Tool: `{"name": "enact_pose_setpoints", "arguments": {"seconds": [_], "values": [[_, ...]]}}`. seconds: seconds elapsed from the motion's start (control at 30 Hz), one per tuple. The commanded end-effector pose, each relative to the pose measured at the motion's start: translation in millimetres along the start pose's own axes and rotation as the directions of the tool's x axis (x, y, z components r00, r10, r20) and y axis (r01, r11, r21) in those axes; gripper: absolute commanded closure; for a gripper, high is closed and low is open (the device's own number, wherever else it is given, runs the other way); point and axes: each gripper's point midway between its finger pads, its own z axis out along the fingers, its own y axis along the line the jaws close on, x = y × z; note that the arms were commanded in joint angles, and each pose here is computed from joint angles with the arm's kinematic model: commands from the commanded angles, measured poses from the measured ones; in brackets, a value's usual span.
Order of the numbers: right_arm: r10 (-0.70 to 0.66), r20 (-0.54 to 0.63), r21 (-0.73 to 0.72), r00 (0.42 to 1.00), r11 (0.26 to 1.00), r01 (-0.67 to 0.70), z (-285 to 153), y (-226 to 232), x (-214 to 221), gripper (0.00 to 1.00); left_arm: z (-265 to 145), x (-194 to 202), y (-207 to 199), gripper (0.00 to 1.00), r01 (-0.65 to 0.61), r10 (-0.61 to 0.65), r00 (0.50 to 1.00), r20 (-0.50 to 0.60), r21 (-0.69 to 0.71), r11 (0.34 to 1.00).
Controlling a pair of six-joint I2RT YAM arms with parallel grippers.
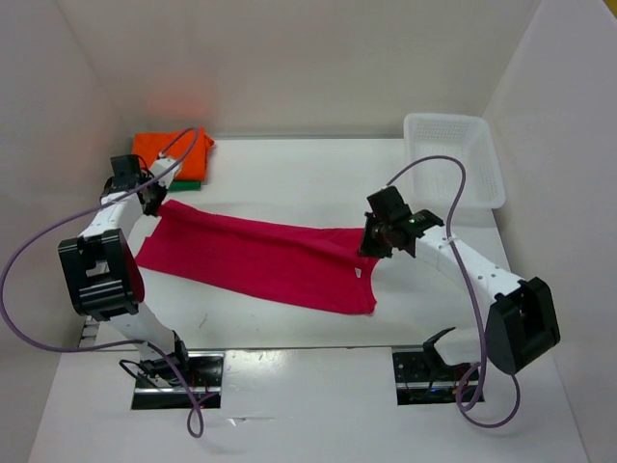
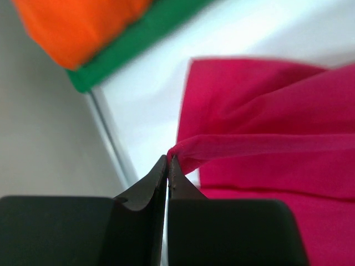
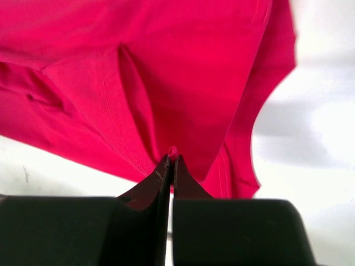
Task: Fold and stack the t-shirts
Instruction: Fold the other side of the tshirt into a rectangle
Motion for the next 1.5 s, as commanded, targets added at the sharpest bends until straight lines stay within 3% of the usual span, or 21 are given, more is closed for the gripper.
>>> {"name": "enact_pose_setpoints", "arguments": {"seconds": [0.0, 0.37, 0.57, 0.93, 0.97, 1.0, 1.03, 1.1, 1.13, 1.2, 1.27, 1.37, 1.47], "values": [[0.026, -0.087, 0.006, 0.996, 1.000, -0.026, 1, 0, 29, 1.00, 0, 19, -11, 0.99, 0.015, -0.015, 1.000, -0.019, 0.028, 0.999], [-0.003, -0.292, 0.086, 0.956, 0.996, 0.029, 35, -13, 92, 1.00, 17, 74, -28, 0.99, 0.062, -0.055, 0.989, -0.135, 0.055, 0.997], [-0.053, -0.297, 0.044, 0.953, 0.997, 0.069, 23, 4, 89, 1.00, 16, 66, -20, 0.99, 0.058, -0.053, 0.992, -0.118, 0.040, 0.997], [-0.048, -0.409, 0.083, 0.911, 0.993, 0.089, 28, -7, 129, 0.99, 21, 74, -22, 0.96, 0.059, -0.053, 0.989, -0.140, 0.033, 0.998], [-0.048, -0.408, 0.083, 0.912, 0.993, 0.089, 29, -7, 129, 0.88, 21, 74, -22, 0.96, 0.059, -0.053, 0.989, -0.140, 0.033, 0.998], [-0.049, -0.402, 0.090, 0.915, 0.992, 0.092, 29, -8, 128, 0.52, 24, 76, -24, 0.96, 0.060, -0.054, 0.988, -0.147, 0.039, 0.997], [-0.050, -0.396, 0.084, 0.917, 0.992, 0.091, 28, -7, 126, 0.46, 23, 78, -22, 0.93, 0.059, -0.053, 0.986, -0.155, 0.030, 0.998], [-0.051, -0.389, 0.097, 0.920, 0.991, 0.096, 23, -8, 124, 0.36, 22, 76, -18, 0.81, 0.056, -0.053, 0.987, -0.155, 0.017, 0.998], [-0.039, -0.388, 0.118, 0.921, 0.989, 0.091, 22, -12, 124, 0.35, 23, 82, -21, 0.68, 0.059, -0.053, 0.983, -0.178, 0.024, 0.998], [0.012, -0.338, 0.149, 0.941, 0.988, 0.041, 8, -10, 113, 0.33, 16, 81, -9, 0.52, 0.100, -0.100, 0.980, -0.173, -0.008, 0.995], [0.112, -0.255, 0.264, 0.961, 0.964, -0.043, -3, -26, 105, 0.21, 3, 87, 6, 0.42, 0.172, -0.175, 0.971, -0.164, -0.035, 0.985], [0.218, -0.152, 0.314, 0.964, 0.935, -0.162, -16, -38, 100, 0.04, -11, 85, 19, 0.36, 0.235, -0.237, 0.963, -0.130, -0.030, 0.972], [0.292, -0.149, 0.353, 0.945, 0.908, -0.225, -16, -56, 116, 0.00, -14, 81, 14, 0.32, 0.263, -0.260, 0.958, -0.120, 0.014, 0.965]]}}
